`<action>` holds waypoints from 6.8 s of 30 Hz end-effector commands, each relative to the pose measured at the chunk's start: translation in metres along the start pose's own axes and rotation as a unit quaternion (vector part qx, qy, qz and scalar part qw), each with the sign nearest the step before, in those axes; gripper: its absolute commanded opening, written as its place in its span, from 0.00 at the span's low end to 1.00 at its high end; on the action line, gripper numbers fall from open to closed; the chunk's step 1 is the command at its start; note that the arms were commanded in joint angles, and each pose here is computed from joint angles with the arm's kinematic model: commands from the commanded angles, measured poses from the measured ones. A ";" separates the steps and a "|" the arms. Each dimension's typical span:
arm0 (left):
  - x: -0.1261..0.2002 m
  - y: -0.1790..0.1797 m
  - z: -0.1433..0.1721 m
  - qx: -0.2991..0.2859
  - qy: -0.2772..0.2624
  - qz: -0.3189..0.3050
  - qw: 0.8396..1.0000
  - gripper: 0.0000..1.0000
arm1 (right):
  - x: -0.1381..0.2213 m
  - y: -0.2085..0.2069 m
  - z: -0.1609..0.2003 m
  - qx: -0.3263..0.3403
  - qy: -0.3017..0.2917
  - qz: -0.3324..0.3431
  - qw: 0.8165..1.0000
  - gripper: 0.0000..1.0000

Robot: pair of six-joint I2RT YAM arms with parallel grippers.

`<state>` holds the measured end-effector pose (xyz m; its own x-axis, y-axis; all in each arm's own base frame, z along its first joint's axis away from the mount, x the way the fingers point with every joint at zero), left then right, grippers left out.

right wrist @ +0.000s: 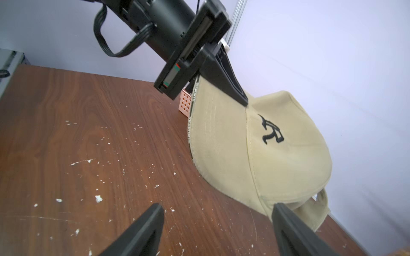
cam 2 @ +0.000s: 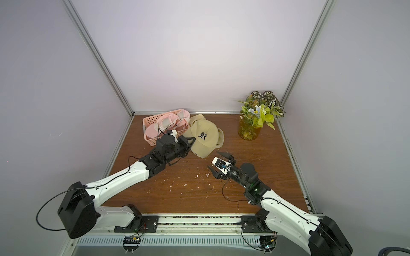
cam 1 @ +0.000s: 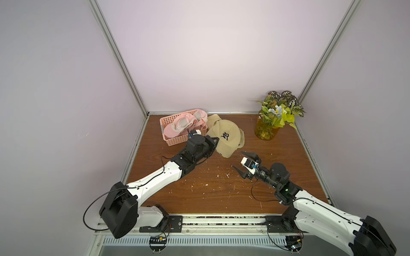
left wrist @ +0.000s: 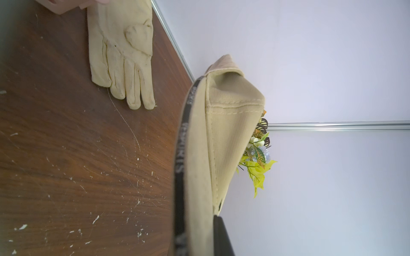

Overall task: Turn the baseball cap inside out
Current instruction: Turn over the baseball cap.

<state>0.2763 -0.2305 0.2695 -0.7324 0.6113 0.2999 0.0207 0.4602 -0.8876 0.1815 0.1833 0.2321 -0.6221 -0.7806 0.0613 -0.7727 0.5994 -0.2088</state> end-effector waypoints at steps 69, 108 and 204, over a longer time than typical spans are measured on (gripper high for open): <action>0.015 0.016 -0.001 -0.636 0.092 0.201 0.739 0.36 | -0.043 -0.042 -0.063 -0.235 0.154 -0.097 0.955 0.00; 0.068 -0.046 -0.044 -0.515 -0.033 0.168 0.840 0.00 | -0.025 -0.004 -0.010 -0.236 0.138 -0.254 0.928 0.36; 0.062 -0.017 -0.032 -0.397 -0.030 0.101 0.912 0.00 | -0.046 -0.028 0.008 -0.326 0.161 -0.128 0.923 0.61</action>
<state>0.2525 -0.1809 0.2958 -0.6993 0.6963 0.1619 0.5922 0.6911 -0.4143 0.2428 0.2017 0.2222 -0.3928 -0.8431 0.3671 -0.6868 0.5345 0.4926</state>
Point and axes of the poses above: each gripper's point midway between its finger pads, its own x axis back along the fingers, its own y axis along the line the jaws close on, z = x × y, the point moved 8 cm from there along x, back along the fingers, and after that the axes turned 14 degrees about -x, right-handed, at the moved point
